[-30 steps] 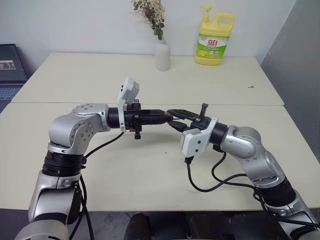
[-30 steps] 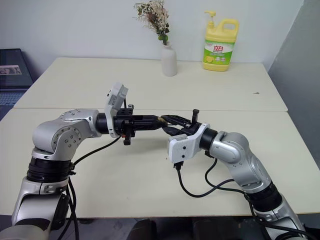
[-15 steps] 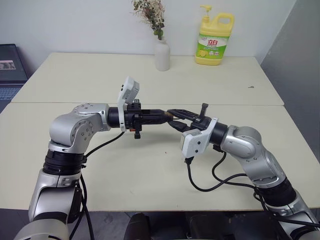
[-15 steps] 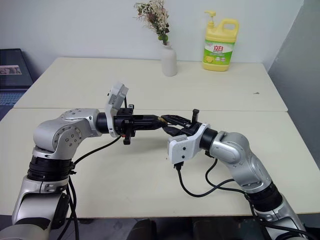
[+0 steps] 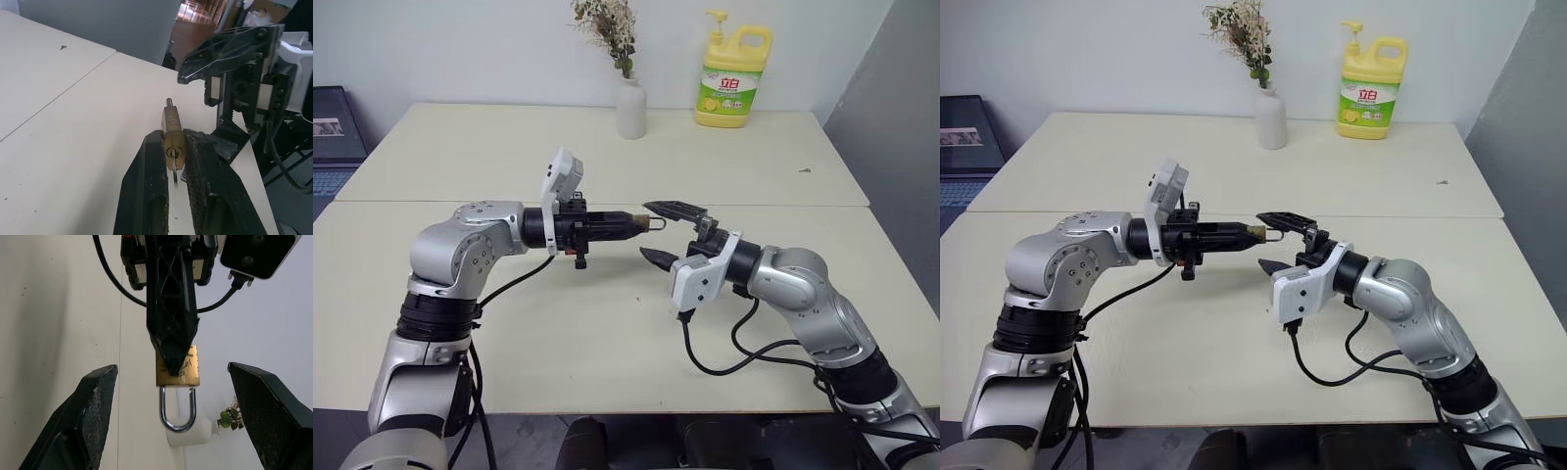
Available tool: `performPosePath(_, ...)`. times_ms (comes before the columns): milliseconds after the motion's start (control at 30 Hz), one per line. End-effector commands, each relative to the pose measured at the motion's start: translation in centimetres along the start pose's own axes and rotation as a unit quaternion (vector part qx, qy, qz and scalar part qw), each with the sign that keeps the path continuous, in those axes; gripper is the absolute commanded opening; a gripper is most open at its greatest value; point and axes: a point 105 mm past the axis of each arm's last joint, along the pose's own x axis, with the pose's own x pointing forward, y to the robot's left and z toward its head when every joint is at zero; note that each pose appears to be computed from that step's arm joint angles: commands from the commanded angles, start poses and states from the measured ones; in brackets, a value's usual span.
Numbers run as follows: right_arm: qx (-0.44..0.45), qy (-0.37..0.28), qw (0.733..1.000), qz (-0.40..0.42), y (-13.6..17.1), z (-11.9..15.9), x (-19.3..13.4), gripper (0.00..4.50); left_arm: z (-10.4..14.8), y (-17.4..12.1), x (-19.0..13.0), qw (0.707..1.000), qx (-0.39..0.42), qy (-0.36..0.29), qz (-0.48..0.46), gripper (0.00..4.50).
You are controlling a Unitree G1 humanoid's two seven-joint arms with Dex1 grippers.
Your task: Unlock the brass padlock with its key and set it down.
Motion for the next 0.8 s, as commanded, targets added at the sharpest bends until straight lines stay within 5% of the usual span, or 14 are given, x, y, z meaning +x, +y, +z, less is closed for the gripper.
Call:
performPosePath(33,0.040,0.007,0.999,-0.013,-1.2,-0.7,-1.6,3.85,0.8,-0.2,-0.8,0.999,0.030,-0.001,-0.017,0.17)
performPosePath(233,0.128,0.027,0.991,-0.012,-1.7,-2.0,-4.3,3.85,1.2,-0.4,-1.2,0.998,0.039,0.006,-0.049,0.17)
performPosePath(600,0.215,-0.072,0.973,0.036,-2.4,1.7,-4.9,0.00,1.9,-0.7,-1.2,0.997,0.046,0.000,-0.063,0.17)
performPosePath(800,0.215,-0.094,0.971,0.040,-3.2,2.5,-3.4,0.00,2.0,-1.3,-1.2,0.996,0.048,0.002,-0.075,0.17)
